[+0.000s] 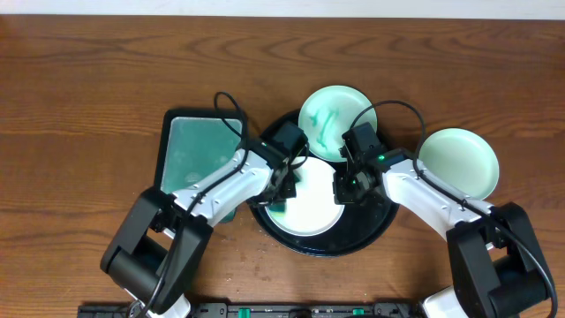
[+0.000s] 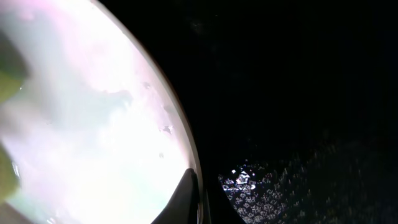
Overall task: Clean dirty plates on tray and stack at the side
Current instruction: 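Scrub the held pale green plate with the sponge in the left gripper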
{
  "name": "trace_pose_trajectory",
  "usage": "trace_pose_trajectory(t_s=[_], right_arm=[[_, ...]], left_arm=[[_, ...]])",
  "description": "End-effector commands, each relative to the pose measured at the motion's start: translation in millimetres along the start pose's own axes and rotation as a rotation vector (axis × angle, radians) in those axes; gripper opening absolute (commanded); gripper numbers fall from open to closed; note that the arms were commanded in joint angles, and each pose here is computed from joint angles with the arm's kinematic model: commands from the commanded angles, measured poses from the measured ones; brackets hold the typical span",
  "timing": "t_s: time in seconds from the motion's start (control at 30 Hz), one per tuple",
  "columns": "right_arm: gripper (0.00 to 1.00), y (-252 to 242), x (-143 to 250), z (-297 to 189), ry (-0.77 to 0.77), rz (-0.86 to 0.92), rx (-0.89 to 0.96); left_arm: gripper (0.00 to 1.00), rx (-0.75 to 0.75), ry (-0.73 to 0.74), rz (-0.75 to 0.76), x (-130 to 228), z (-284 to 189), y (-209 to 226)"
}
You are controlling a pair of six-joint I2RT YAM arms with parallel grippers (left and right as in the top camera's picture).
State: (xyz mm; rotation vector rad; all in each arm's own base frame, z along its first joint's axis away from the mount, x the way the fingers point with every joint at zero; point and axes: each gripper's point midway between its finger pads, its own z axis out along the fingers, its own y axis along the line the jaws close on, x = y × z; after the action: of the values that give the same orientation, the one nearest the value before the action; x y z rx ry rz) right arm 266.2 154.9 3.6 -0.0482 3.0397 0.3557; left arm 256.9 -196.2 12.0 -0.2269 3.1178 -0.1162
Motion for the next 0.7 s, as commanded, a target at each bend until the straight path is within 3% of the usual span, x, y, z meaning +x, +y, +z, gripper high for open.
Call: trace_pose_trajectory(t_s=[0.0, 0.17, 0.47, 0.67], right_arm=[[0.01, -9.3, 3.9, 6.3, 0.009, 0.000, 0.057], [0.01, -10.9, 3.1, 6.3, 0.005, -0.001, 0.066], [0.01, -12.8, 3.1, 6.1, 0.004, 0.000, 0.077], [0.01, -13.0, 3.5, 6.1, 0.005, 0.000, 0.078]], left_arm=[[0.07, -0.296, -0.124, -0.026, -29.0, 3.0, 65.8], [0.07, -0.236, -0.109, -0.044, -30.0, 6.1, 56.9], [0.07, 0.372, 0.109, 0.055, -2.7, 16.3, -70.7], [0.07, 0.446, 0.208, 0.130, 28.7, 28.9, -100.0]])
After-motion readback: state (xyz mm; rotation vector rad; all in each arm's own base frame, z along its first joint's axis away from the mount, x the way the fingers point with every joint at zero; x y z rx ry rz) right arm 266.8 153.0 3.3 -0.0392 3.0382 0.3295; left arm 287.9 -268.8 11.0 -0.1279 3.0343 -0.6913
